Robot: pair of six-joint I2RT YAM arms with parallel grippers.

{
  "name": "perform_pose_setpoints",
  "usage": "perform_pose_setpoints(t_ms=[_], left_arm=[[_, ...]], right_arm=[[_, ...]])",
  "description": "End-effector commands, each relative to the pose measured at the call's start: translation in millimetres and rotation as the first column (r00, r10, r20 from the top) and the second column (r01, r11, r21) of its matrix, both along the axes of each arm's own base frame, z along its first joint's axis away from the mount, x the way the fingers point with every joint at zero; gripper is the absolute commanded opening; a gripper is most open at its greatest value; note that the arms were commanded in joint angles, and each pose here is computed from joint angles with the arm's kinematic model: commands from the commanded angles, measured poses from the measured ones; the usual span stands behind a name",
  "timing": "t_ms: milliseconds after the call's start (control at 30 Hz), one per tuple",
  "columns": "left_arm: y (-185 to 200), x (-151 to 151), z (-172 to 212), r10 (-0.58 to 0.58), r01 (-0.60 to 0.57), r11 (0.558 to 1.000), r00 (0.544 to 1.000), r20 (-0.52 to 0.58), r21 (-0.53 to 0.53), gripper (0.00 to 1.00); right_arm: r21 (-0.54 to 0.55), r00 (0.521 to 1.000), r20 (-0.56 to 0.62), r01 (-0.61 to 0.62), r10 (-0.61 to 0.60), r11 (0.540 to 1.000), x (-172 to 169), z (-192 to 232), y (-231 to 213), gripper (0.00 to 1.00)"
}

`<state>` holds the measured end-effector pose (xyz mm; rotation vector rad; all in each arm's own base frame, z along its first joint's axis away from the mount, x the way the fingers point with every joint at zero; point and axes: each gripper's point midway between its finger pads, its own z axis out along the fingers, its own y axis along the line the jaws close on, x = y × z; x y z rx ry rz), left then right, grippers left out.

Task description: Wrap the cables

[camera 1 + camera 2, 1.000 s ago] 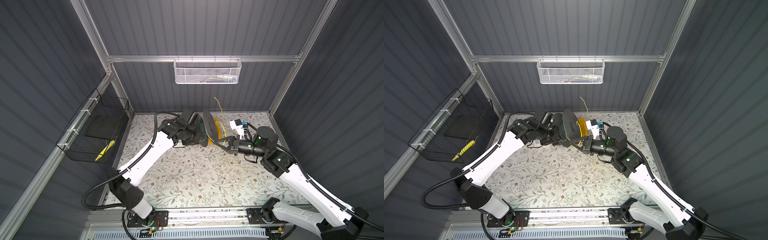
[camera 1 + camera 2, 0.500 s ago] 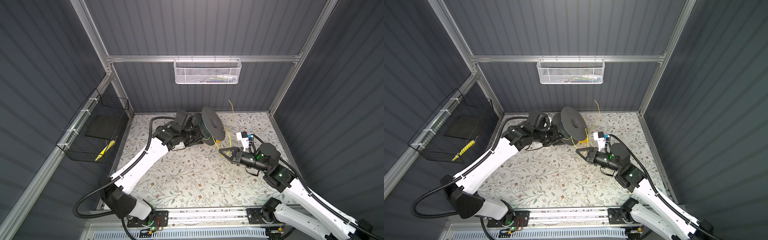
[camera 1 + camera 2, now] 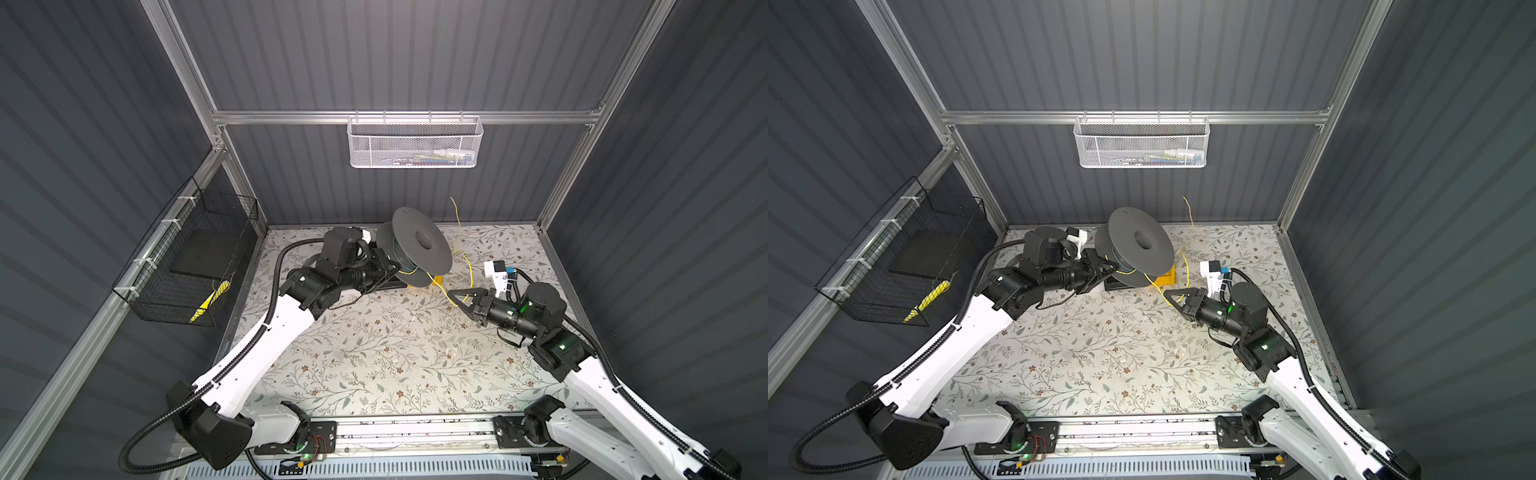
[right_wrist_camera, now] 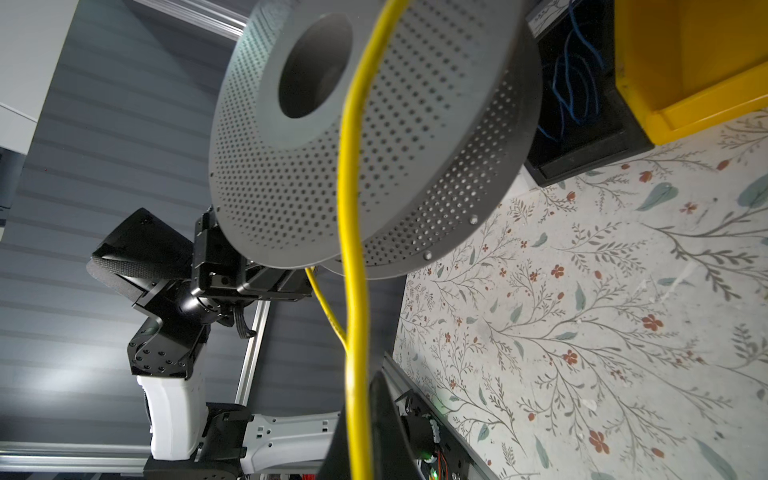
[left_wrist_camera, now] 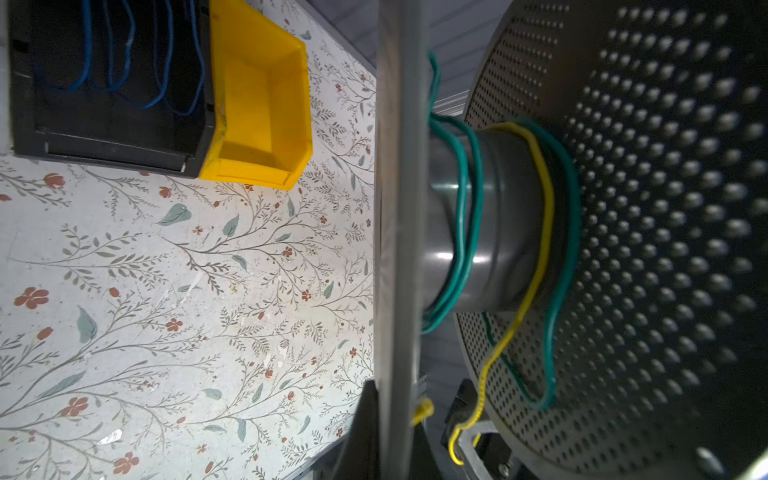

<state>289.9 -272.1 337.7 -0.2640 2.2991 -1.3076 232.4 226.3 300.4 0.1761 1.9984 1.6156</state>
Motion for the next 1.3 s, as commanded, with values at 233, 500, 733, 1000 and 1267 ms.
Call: perform_pose_setpoints(t_ms=[233, 500, 733, 1000, 1267], left_arm=[[-13.4, -25.3, 85.2, -0.182, 0.255, 0.947, 0.927, 0.329, -0.195, 0.00], [-7.3, -54.1, 65.6, -0.286, 0.344, 0.930, 0.898, 0.333, -0.128, 0.00], [-5.7, -71.1, 49.4, -0.348, 0.406, 0.907, 0.871, 0.348, -0.109, 0.00], [5.0, -81.3, 23.2, -0.450, 0.443, 0.891, 0.838, 0.307, 0.097, 0.00], [5.0, -96.2, 26.4, -0.524, 0.514, 0.849, 0.789, 0.322, 0.121, 0.00]], right_arm=[[-0.013, 0.996, -0.083, 0.009, -0.010, 1.000, 13.6, -31.1, -15.2, 0.00], [0.010, 0.998, -0.053, 0.025, -0.024, 1.000, 42.4, -16.1, -29.1, 0.00], [0.012, 0.997, -0.077, 0.004, -0.003, 1.000, 49.3, -25.6, -27.1, 0.03], [-0.007, 0.998, -0.066, -0.007, 0.007, 1.000, 40.7, -30.2, -28.8, 0.37], [-0.015, 0.996, -0.087, -0.015, 0.013, 1.000, 38.5, -43.2, -37.1, 0.58]])
